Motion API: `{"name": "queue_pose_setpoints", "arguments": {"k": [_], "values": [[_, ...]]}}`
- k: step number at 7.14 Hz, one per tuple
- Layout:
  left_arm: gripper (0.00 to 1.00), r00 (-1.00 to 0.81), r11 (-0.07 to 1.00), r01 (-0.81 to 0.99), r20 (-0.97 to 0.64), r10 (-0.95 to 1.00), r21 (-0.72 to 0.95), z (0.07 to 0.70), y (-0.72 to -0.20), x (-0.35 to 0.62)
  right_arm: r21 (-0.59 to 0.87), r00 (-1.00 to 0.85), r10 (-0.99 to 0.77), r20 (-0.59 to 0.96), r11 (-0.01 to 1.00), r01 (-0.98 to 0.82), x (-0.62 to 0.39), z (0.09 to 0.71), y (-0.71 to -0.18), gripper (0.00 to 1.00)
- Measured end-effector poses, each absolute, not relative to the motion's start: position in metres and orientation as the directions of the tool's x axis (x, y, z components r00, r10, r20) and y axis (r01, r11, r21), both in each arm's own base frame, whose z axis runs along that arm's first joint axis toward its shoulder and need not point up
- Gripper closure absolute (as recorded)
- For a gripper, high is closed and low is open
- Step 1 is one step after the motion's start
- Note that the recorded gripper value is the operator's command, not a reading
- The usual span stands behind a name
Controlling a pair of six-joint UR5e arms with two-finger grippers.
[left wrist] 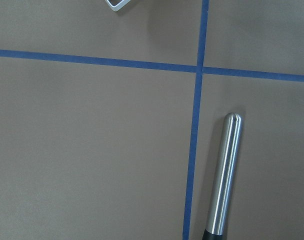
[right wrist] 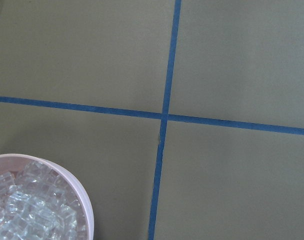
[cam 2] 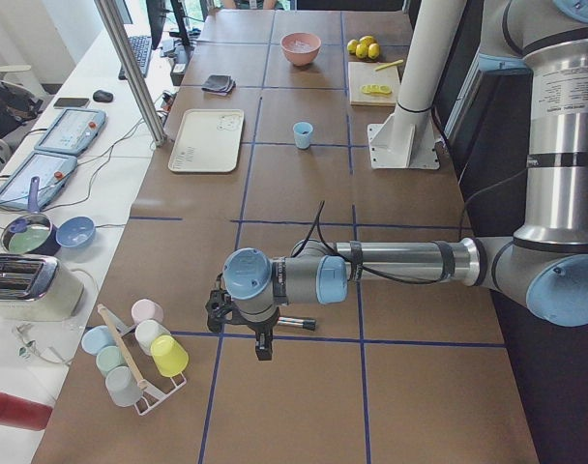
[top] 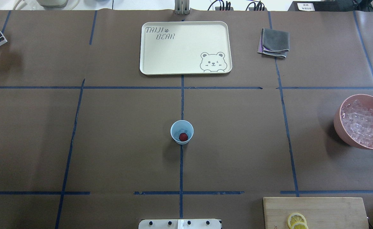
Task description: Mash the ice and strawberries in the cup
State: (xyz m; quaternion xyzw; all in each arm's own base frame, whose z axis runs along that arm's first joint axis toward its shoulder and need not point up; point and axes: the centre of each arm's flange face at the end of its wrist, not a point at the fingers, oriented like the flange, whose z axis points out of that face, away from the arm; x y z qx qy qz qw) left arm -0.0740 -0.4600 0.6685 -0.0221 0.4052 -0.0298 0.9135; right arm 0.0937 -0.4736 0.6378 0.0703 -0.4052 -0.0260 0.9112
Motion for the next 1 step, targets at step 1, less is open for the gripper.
{"name": "queue_pose_setpoints", "arguments": {"k": [1], "values": [[0.00, 0.670, 0.997, 0.036, -0.739, -0.072, -0.064, 0.6686, -0.4599, -0.0740, 0.149, 0.671, -0.105, 0.734, 0.989, -0.009, 0.0938, 0.6379, -0.4737, 0.01]]}}
